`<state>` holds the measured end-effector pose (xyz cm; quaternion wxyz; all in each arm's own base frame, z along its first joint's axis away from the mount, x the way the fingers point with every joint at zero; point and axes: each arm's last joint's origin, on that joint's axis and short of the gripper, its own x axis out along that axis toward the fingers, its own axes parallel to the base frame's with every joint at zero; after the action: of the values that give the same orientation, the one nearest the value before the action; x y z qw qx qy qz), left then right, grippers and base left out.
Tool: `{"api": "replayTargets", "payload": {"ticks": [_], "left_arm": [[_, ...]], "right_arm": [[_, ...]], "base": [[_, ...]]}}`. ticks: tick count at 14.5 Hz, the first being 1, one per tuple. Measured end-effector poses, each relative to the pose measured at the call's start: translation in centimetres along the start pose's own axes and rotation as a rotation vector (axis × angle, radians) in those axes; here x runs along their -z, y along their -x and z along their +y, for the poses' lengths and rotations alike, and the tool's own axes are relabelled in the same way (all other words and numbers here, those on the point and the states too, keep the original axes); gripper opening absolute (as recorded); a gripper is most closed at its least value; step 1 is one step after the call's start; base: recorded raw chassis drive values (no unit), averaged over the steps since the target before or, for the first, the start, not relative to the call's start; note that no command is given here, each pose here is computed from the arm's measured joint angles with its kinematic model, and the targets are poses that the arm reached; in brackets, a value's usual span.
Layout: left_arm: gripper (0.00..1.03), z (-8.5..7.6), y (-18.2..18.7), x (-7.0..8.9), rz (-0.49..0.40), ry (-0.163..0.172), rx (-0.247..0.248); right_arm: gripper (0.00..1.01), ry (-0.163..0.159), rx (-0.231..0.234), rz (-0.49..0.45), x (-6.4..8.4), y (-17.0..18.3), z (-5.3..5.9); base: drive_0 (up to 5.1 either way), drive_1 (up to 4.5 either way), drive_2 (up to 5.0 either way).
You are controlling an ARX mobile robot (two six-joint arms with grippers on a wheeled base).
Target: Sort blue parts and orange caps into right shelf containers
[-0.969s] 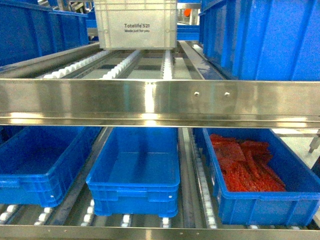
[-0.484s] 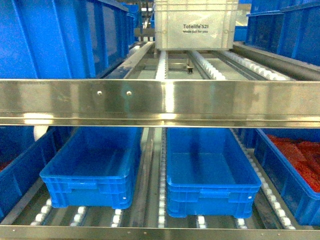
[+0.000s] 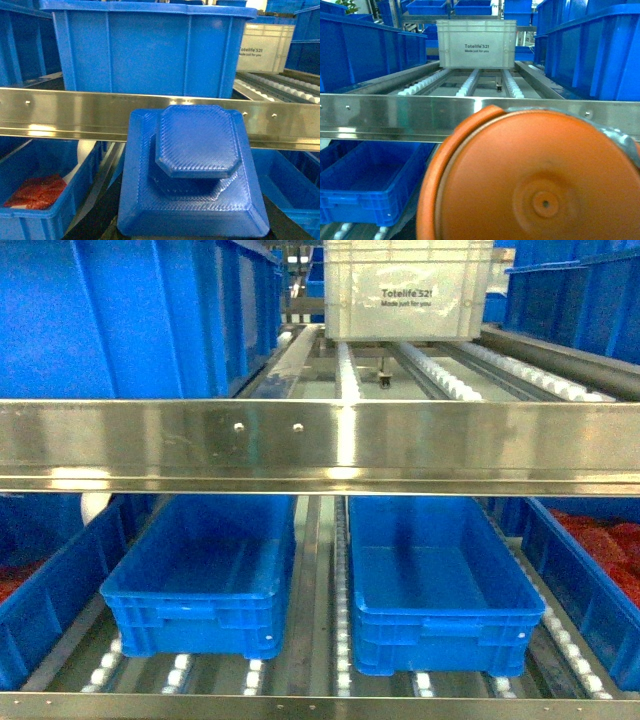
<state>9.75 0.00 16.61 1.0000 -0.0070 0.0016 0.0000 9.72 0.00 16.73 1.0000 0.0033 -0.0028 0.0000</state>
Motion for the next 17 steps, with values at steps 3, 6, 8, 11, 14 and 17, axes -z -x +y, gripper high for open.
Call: {"api": "replayTargets", "payload": {"ticks": [3,6,8,11,14,17], "left_arm": [[0.41,0.00,0.00,0.01,0.001,0.000,0.000],[0.41,0.01,0.00,-0.02,-0.002,0.000,-0.005],[0.41,0.00,0.00,0.00,0.000,0.000,0.000],[0.41,0.00,0.00,0.01,0.001,0.000,0.000],[0.41,0.00,0.00,0.01,0.001,0.000,0.000],[0.41,0.00,0.00,-0.03,-0.003,0.000,0.000]], "right_arm": [[0.44,0.000,0.000,0.003,0.03,0.00,0.00],[0.44,0.000,-0.003,0.005,0.05,0.00,0.01],[0.44,0.000,-0.003,0.003,0.03,0.00,0.01],[0.44,0.000,-0.003,0.003,0.03,0.00,0.01],[0.44,0.000,-0.003,0.003,0.03,0.00,0.01],[0.44,0.000,-0.003,-0.001,-0.01,0.00,0.01]], "base": [[-4.9,2.40,2.4],[0.0,0.00,0.0],[0.0,0.00,0.0],[0.0,0.00,0.0],[0.0,0.00,0.0],[0.0,0.00,0.0]]}}
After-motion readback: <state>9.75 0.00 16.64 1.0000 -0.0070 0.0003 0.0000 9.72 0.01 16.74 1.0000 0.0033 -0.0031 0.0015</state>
